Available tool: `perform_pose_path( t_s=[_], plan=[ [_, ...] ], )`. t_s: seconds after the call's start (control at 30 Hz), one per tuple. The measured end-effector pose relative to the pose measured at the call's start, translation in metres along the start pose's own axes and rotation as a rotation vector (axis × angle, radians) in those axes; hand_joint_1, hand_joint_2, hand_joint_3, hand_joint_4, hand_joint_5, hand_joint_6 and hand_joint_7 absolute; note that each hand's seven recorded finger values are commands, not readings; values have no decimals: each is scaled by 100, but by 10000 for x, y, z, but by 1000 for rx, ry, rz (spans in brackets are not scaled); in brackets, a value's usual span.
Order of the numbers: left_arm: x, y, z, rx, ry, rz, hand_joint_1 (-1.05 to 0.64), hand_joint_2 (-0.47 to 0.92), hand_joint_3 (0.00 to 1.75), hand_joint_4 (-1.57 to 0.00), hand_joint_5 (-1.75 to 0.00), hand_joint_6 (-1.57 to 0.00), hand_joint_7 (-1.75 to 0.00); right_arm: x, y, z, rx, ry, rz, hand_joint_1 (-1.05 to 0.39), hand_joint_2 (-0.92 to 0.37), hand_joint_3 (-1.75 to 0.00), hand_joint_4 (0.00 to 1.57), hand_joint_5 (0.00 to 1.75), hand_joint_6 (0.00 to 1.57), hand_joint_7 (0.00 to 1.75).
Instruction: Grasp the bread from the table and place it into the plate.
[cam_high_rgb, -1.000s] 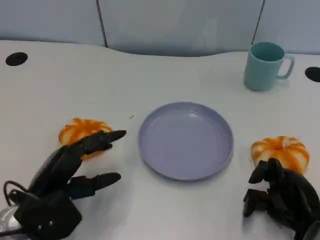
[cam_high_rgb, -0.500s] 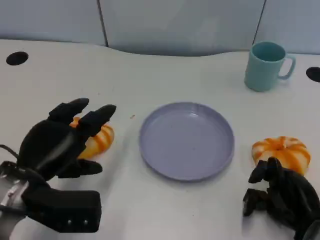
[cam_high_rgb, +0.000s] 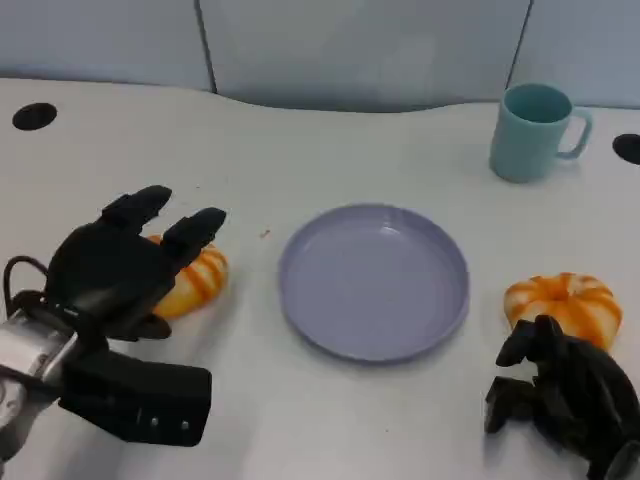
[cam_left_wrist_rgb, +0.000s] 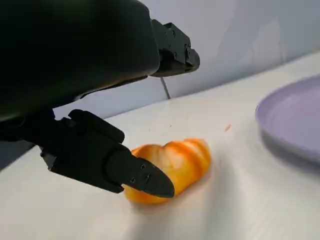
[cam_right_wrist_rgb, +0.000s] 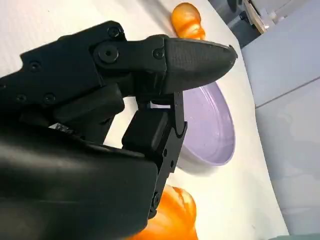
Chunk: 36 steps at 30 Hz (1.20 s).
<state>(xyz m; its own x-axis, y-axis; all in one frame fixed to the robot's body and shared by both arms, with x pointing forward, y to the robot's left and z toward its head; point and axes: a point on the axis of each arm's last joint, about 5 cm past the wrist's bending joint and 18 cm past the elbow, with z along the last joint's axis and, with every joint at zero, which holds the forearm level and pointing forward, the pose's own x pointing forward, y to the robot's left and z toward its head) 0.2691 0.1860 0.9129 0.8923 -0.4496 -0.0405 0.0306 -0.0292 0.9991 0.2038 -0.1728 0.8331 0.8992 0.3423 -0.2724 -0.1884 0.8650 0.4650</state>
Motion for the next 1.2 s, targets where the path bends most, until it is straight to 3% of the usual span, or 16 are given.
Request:
perform_pose_path(
  t_s=[0.2, 0.33, 0.5, 0.8, 1.0, 1.2],
  plan=[
    [98, 60, 12, 60, -2, -59, -23, 76, 1, 0, 0, -4, -2, -5, 5, 3, 3, 5, -1, -44, -92, -47, 132, 115, 119, 109],
    [257, 18, -20, 101, 10, -165, -23, 79, 3, 0, 0, -4, -1, -22, 16, -6, -4, 6, -4, -45, -92, -50, 132, 117, 118, 112],
    [412, 9, -8, 86, 24, -215, -18, 78, 1, 0, 0, -4, -1, -37, 31, -10, -10, 5, 0, -45, -92, -49, 131, 117, 118, 112],
    [636, -10, 17, 43, 97, -317, -34, 74, 0, 0, 0, 0, 0, -62, 23, -17, 4, 7, -3, -44, -92, -48, 130, 117, 117, 111],
    [658, -104, 82, 27, 118, -374, -36, 73, 0, 0, 0, 0, 0, -76, 18, -16, 4, 5, 7, -44, -92, -49, 129, 117, 117, 111],
    [658, -106, 76, 22, 125, -375, -36, 73, 0, 0, 0, 0, 0, -85, 10, -17, 5, 5, 5, -44, -92, -49, 129, 117, 117, 111]
  ],
)
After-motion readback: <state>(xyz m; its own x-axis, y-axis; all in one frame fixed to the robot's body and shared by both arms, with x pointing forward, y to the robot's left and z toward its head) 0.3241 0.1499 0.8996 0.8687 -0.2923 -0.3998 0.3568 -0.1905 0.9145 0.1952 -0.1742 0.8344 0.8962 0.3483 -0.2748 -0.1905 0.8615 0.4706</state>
